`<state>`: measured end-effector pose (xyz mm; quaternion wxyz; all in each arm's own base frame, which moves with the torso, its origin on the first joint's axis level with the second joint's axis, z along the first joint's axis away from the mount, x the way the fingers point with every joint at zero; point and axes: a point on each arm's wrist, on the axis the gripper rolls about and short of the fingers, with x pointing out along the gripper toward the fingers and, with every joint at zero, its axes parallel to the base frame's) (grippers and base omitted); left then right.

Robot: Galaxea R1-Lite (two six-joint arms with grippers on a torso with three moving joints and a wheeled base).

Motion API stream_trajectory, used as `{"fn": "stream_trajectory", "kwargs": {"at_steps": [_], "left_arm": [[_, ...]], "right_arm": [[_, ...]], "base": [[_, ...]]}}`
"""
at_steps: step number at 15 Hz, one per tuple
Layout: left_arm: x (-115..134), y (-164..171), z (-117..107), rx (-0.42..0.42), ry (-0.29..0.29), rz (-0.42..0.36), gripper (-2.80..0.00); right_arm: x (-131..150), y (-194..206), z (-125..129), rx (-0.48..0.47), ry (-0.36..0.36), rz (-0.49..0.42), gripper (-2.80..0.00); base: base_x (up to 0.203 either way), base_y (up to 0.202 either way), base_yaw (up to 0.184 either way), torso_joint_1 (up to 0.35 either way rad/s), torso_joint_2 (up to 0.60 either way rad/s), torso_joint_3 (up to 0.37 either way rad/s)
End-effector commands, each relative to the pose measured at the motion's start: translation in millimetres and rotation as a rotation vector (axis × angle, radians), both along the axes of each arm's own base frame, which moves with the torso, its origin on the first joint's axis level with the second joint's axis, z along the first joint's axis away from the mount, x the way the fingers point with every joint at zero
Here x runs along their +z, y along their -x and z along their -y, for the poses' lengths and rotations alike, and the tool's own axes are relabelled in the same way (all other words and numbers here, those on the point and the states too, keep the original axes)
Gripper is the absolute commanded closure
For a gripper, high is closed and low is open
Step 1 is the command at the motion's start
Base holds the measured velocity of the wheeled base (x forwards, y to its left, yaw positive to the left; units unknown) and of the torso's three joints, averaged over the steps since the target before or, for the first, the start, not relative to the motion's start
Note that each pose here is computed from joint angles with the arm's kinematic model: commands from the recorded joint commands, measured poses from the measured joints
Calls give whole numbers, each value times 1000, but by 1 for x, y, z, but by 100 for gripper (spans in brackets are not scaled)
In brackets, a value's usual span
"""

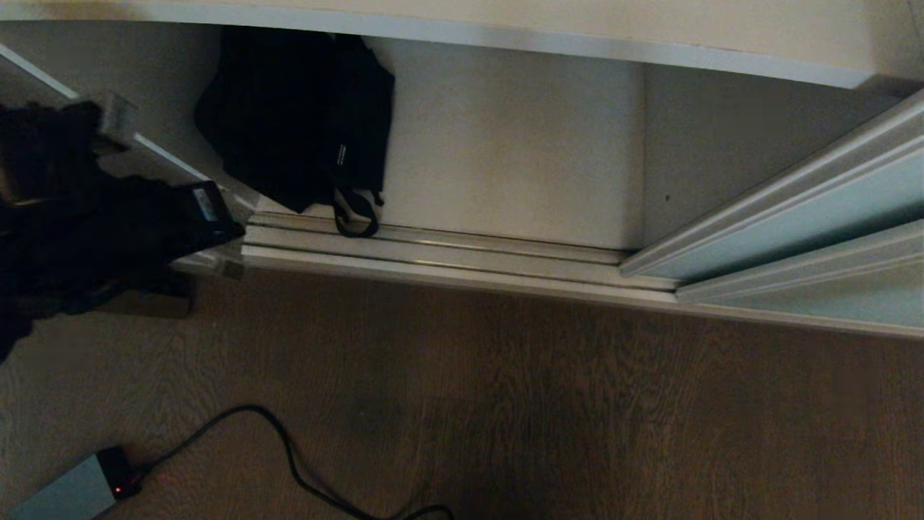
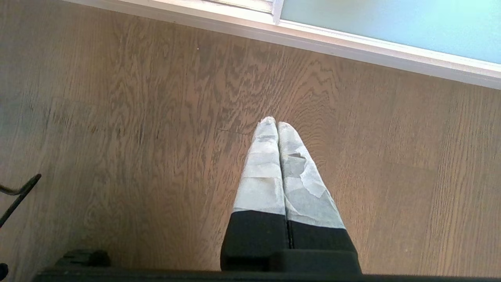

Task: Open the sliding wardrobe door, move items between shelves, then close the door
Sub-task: Close the door

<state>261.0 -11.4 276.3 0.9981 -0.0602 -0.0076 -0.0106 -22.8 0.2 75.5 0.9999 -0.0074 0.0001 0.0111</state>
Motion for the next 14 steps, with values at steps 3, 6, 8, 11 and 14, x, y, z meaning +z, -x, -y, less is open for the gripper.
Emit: {"fn": "stream_trajectory", "kwargs": {"at_steps": [3,6,8,11,14], "left_arm": [[34,131,-12,61,-73,206,0],[7,191,-15,107,-138,227,0],[-18,230,-13,105,-175,229,0],[-62,275,-9,62,-205,202,0],[-113,275,-9,11,-229,96,0]], "right_arm": [[-1,0,0,1,1,2,0],[-1,0,0,1,1,2,0],[-1,0,0,1,1,2,0],[-1,0,0,1,1,2,0],[-1,0,0,1,1,2,0]], "base": [[0,0,0,0,0,0],[0,0,0,0,0,0],[0,0,0,0,0,0],[0,0,0,0,0,0],[0,0,0,0,0,0]]}}
